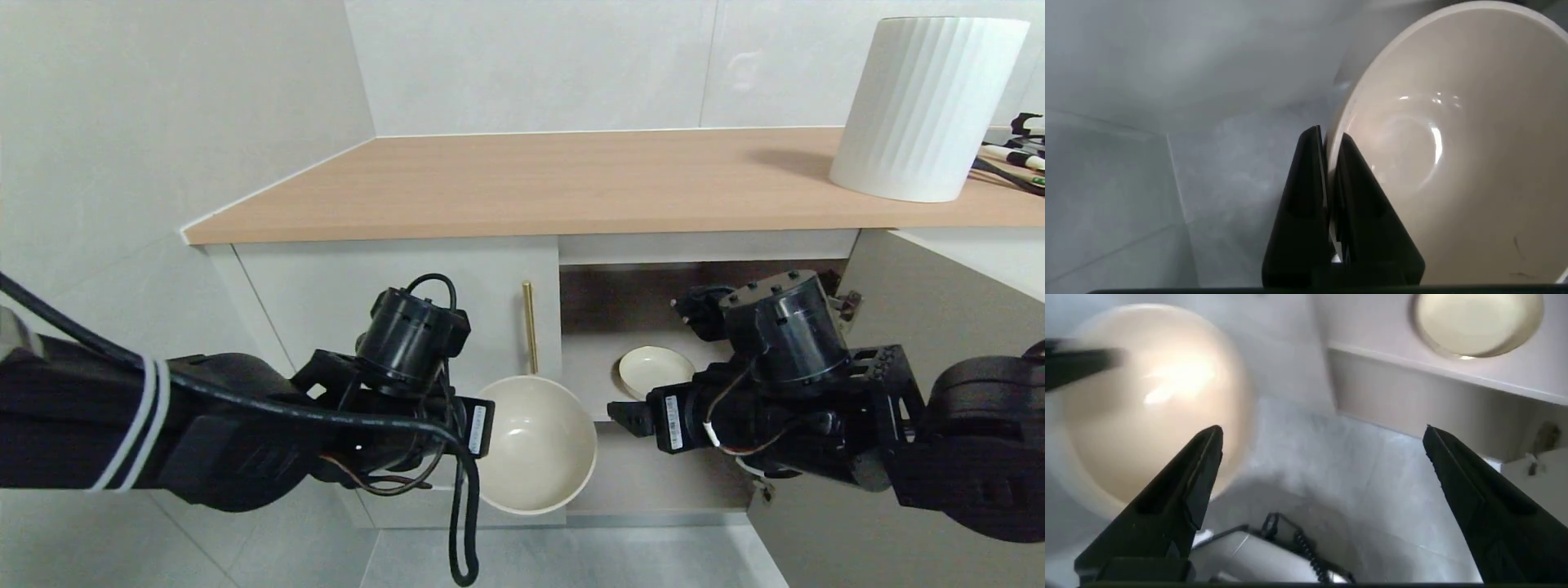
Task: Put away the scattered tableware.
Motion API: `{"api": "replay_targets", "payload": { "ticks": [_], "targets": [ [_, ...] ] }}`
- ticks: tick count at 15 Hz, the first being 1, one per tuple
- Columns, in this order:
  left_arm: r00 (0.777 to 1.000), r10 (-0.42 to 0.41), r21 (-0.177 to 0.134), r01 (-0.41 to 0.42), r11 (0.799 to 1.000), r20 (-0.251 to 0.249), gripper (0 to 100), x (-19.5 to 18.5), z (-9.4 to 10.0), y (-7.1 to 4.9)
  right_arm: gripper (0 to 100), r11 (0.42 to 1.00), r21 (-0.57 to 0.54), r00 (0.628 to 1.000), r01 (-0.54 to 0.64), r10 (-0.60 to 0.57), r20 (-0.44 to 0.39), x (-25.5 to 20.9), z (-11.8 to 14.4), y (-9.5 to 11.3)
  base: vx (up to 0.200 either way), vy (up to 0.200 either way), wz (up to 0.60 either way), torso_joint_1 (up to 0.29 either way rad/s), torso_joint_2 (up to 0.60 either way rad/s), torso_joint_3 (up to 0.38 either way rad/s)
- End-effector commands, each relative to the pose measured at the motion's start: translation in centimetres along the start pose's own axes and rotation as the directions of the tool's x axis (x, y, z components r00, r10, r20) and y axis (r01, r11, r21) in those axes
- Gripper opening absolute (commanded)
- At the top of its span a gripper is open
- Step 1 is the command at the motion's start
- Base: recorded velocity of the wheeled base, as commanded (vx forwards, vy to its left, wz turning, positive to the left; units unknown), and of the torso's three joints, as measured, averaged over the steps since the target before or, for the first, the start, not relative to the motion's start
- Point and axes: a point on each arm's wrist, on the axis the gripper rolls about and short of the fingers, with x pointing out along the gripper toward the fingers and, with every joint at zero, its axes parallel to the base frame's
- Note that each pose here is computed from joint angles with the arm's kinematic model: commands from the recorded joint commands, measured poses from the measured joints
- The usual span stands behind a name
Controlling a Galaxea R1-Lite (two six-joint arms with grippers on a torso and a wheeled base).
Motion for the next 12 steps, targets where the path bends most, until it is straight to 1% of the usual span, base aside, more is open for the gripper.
{"api": "replay_targets", "payload": {
  "ticks": [1,2,3,4,5,6,7,12],
  "targets": [
    [0.999,0.013,0.033,-0.012,0.999,-0.035,0,1.7,-1.1,-1.2,100,0.999,-0.017,1.000,-0.030,0.030,0.000,-0.6,-0.3,0.9,0.000,0.000,0.00,0.000,0.00,0.000],
    [1.000,0.015,0.036,-0.014,0.999,-0.021,0,2.0,-1.3,-1.6,100,0.999,-0.026,0.999,-0.031,0.031,-0.020,-0.1,-0.8,1.2,0.000,0.000,0.00,0.000,0.00,0.000],
    [1.000,0.015,0.036,-0.014,0.999,-0.021,0,2.0,-1.3,-1.6,100,0.999,-0.026,0.999,-0.031,0.031,-0.020,-0.1,-0.8,1.2,0.000,0.000,0.00,0.000,0.00,0.000],
    [1.000,0.018,0.026,-0.019,0.999,0.012,0,2.1,-1.2,-1.6,100,0.999,-0.037,0.998,-0.029,0.027,-0.054,0.9,-1.6,1.5,0.000,0.000,0.00,0.000,0.00,0.000],
    [0.999,0.018,0.017,-0.019,1.000,0.032,0,2.0,-1.2,-1.6,100,0.999,-0.041,0.997,-0.026,0.023,-0.068,1.3,-1.9,1.6,0.000,0.000,0.00,0.000,0.00,0.000],
    [0.999,0.018,0.015,-0.019,1.000,0.040,0,1.9,-1.1,-1.7,100,0.999,-0.041,0.997,-0.026,0.023,-0.071,1.5,-2.0,1.7,0.000,0.000,0.00,0.000,0.00,0.000],
    [0.998,0.020,0.013,-0.021,1.000,0.059,0,1.8,-1.2,-2.1,100,0.999,-0.033,0.997,-0.024,0.022,-0.080,2.1,-2.3,1.9,0.000,0.000,0.00,0.000,0.00,0.000],
    [0.997,0.018,0.011,-0.019,1.000,0.081,0,1.4,-1.0,-2.3,100,1.000,0.017,0.996,-0.024,0.025,-0.080,3.0,-2.2,2.5,0.000,0.000,0.00,0.000,0.00,0.000]
  ]
}}
